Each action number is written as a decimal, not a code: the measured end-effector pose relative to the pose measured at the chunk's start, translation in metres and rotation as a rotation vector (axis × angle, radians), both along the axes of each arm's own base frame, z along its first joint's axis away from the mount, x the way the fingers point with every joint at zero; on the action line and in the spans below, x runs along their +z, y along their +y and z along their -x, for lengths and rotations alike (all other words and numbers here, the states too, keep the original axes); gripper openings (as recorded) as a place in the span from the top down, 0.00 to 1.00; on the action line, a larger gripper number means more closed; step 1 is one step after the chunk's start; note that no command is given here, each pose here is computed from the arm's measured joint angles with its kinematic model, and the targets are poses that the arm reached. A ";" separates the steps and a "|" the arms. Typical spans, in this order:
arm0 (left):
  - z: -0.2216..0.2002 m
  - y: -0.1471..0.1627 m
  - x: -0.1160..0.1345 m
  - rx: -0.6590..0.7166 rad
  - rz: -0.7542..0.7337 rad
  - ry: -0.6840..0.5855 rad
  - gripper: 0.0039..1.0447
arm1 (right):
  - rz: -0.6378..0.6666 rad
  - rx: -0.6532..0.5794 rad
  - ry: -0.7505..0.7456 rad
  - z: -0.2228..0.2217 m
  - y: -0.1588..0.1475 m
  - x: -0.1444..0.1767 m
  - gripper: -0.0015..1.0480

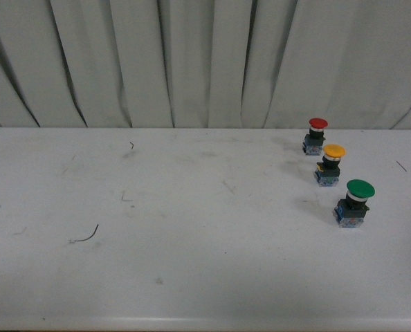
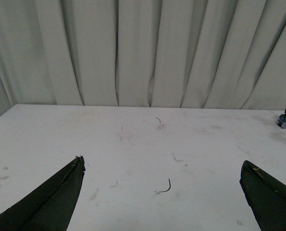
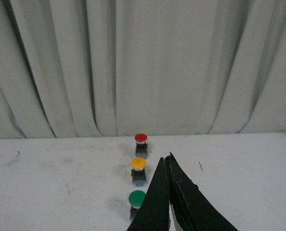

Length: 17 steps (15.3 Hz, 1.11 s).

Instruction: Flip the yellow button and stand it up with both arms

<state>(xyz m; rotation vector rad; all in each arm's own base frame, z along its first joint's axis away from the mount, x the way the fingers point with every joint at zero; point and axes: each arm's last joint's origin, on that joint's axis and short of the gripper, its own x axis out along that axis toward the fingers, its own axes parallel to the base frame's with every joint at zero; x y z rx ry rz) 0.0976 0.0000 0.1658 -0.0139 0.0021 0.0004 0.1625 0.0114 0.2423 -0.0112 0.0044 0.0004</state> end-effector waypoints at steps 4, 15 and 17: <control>0.000 0.000 0.000 0.000 0.000 0.000 0.06 | -0.002 -0.002 0.020 0.018 -0.012 -0.035 0.98; 0.000 0.000 0.000 0.000 0.000 0.000 0.06 | -0.003 -0.001 -0.007 0.046 -0.011 -0.064 0.98; 0.000 0.000 0.000 0.000 0.000 0.000 0.06 | -0.003 -0.001 -0.021 0.049 -0.011 -0.068 0.98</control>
